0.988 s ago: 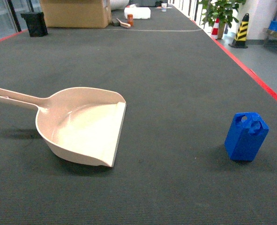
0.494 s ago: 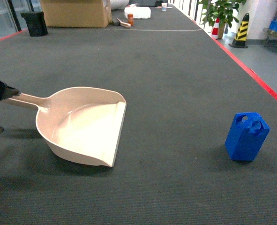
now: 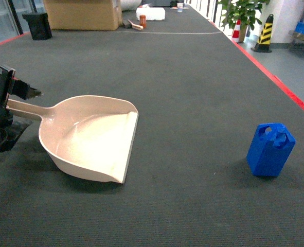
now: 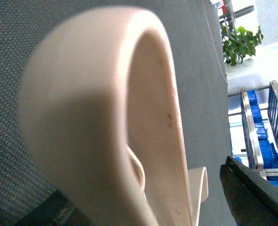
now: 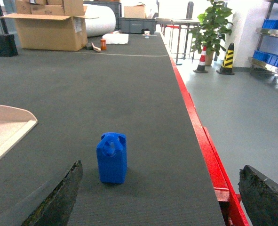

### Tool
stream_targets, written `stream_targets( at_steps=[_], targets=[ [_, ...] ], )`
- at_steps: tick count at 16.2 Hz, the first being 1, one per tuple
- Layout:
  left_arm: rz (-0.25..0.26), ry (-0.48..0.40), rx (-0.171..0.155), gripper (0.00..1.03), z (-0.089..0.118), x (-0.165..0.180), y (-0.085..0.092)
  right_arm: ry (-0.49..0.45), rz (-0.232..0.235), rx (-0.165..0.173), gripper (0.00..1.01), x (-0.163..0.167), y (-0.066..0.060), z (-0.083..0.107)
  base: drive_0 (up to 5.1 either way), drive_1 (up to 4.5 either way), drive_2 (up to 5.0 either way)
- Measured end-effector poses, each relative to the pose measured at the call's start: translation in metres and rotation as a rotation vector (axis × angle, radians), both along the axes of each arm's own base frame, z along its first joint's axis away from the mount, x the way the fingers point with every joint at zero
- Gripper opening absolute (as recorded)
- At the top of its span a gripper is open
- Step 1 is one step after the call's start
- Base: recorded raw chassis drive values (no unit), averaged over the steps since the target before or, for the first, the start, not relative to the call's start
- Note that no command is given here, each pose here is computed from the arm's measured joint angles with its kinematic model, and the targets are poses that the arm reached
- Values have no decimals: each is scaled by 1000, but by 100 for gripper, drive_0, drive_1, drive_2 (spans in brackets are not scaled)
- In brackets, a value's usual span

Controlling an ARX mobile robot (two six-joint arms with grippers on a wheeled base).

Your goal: Place part in tray to right shelf

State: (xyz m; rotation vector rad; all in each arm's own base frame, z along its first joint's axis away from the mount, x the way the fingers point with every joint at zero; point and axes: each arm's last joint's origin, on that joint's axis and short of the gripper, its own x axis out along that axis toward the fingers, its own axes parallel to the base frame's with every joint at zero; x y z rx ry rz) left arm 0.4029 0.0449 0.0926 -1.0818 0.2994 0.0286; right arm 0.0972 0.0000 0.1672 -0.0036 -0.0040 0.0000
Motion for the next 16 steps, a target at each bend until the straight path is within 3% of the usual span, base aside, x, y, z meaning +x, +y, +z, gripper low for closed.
stream_targets(
  at_steps=[3,5,6,8,10,11,13,15,16],
  targets=[
    [-12,-38,-9,44,2,1,3,0,0,0,98,0,0,0,0,0,0],
    [-2,-76,-42,26,3,-3,3,0,0,0,98,0,0,0,0,0,0],
    [1,-87,-86,20,5,-9,-1,0,0,0,98,0,0,0,0,0,0],
    [-16,-131,-111,20,16,-25,-10,0,0,0,98,0,0,0,0,0,0],
    [-64,-199,-148,20,34,-41,-28,0,0,0,98,0,0,0,0,0,0],
    [-124,-268,-177,19,54,-53,-46,0,0,0,98,0,0,0,0,0,0],
    [-180,-348,-221,19,78,-60,-66,0,0,0,98,0,0,0,0,0,0],
    [-244,-358,-291,19,89,-68,-101,0,0,0,98,0,0,0,0,0,0],
    [-254,-348,-306,19,88,-71,-110,0,0,0,98,0,0,0,0,0,0]
  ],
)
